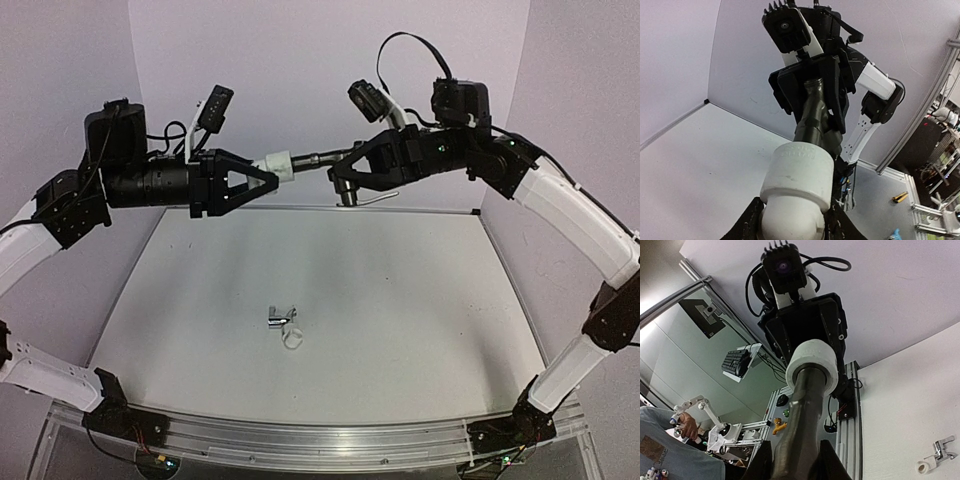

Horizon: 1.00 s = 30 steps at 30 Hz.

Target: Install the water faucets

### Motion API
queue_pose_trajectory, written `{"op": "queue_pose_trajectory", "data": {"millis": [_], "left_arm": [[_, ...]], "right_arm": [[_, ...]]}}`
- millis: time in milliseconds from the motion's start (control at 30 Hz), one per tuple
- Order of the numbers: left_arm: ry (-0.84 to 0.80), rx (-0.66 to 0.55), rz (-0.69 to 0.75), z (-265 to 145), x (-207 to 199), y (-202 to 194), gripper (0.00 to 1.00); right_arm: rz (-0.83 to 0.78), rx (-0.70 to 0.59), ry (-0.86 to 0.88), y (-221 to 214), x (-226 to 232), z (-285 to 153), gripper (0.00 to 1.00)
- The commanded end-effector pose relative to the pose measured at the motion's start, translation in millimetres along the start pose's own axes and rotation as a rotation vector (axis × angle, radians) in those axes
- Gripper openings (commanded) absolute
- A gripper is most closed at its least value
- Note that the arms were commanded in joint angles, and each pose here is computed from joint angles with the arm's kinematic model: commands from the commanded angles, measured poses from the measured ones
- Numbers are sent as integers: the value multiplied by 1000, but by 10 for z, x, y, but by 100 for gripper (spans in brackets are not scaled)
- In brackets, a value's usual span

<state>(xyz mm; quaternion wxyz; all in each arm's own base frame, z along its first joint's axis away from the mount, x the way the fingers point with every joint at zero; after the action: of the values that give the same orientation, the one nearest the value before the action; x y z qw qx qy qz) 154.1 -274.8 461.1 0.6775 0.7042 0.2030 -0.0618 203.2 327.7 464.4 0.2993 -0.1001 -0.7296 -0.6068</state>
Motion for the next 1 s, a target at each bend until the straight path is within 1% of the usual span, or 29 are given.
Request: {"op": "queue_pose_trajectory", "data": {"millis": [0, 100, 133, 200, 233, 267, 333, 433, 500, 567, 633, 700, 833, 900, 967], "left_arm": [[76, -19, 251, -26, 16, 126, 3], [80, 4, 308, -32, 19, 108, 2], [87, 8, 322, -38, 25, 104, 5], [115, 11, 353, -73, 35, 110, 18], [134, 7, 369, -99, 43, 120, 23], [153, -10, 379, -132, 42, 142, 32], [206, -45, 383, -207, 57, 194, 53], [260, -90, 324, -326, 39, 288, 74], [289, -96, 245, -380, 36, 329, 83], [330, -71, 143, -419, 63, 325, 88], [404, -66, -4, -466, 129, 314, 90], [415, -59, -122, -490, 135, 274, 91], [354, -61, -392, -457, 123, 119, 93], [267, -65, -504, -406, 79, 86, 94], [163, -79, -583, -350, 36, 85, 94]], "right_arm": [[32, 36, 94, -43, 60, 57, 0], [51, 41, 93, -66, 9, 57, 0], [49, 38, 88, -61, 0, 56, 0], [29, 26, 68, -38, -25, 36, 0], [8, 17, 54, -20, -33, 21, 0], [-13, 8, 42, -2, -31, -5, 0], [-76, -17, 5, 42, -27, -62, 0], [-201, -59, -77, 111, -18, -159, 0], [-296, -84, -140, 142, 12, -228, 0], [-397, -98, -210, 147, 10, -282, 0], [-510, -106, -284, 159, 12, -336, 0], [-637, -103, -342, 170, 32, -379, 0], [-876, -84, -424, 196, 98, -457, 0], [-999, -59, -459, 172, 117, -488, 0], [-1150, -24, -496, 131, 127, -520, 0]]}}
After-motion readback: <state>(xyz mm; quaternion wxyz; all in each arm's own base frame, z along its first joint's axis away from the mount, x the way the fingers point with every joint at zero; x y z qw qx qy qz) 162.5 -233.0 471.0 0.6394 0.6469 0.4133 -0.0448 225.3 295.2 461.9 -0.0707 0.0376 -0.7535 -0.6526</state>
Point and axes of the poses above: each gripper's point midway between its finger pads, its own z axis out along the fingers, its own x axis along the line the jaws close on, y = z × x, the point moved 6 cm from there along -z, back along the fingers, and after that the axes turned 3 degrees about -z, right-handed, at the moved point
